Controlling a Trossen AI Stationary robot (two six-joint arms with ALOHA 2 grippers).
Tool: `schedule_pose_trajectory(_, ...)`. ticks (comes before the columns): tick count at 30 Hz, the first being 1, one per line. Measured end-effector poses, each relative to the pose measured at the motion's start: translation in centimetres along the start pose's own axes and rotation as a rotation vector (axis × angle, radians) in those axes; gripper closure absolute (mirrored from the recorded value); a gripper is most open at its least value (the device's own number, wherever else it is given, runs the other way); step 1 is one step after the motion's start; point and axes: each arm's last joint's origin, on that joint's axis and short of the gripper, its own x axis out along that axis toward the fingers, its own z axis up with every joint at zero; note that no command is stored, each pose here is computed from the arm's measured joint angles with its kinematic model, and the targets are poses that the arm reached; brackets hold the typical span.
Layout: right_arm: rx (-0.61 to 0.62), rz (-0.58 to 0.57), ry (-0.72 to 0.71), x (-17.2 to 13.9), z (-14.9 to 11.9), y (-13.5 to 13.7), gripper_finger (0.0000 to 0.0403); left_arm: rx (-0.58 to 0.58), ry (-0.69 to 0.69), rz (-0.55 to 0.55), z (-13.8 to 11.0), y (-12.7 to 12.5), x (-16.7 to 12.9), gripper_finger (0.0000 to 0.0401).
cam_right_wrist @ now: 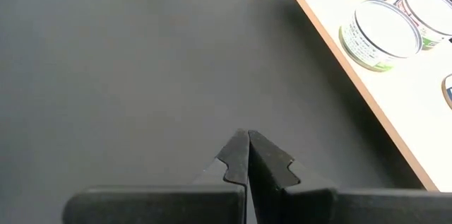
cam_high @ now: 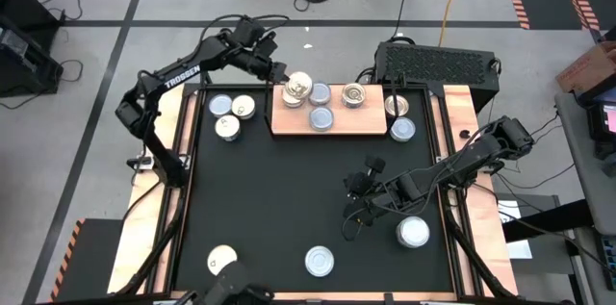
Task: Stack canned seafood by type on shelf
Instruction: Stack the bottom left blue tuna can on top of the blue tuna can on the shelf
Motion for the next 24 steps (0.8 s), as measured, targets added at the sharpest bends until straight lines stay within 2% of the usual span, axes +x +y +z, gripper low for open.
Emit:
schedule_pose_trajectory(6, 0.0, 0.0, 0.0, 0.0, 0.0, 0.0, 0.0403, -0.025, -0.004, 0.016, 0.8, 2.1, 1.9, 0.0401)
schedule_pose_trajectory(11, 0.0, -0.001, 0.0, 0.0, 0.0, 0.0, 0.0403, -0.059, -0.004, -0.017, 1.3, 3.5, 3.1, 0.0401)
schedule_pose_trajectory(24, 0.001, -0.009, -0.001, 0.1, 0.1, -0.2, 0.0403, -0.085, -0.047, -0.019, 2.2, 5.8, 2.0, 0.0401)
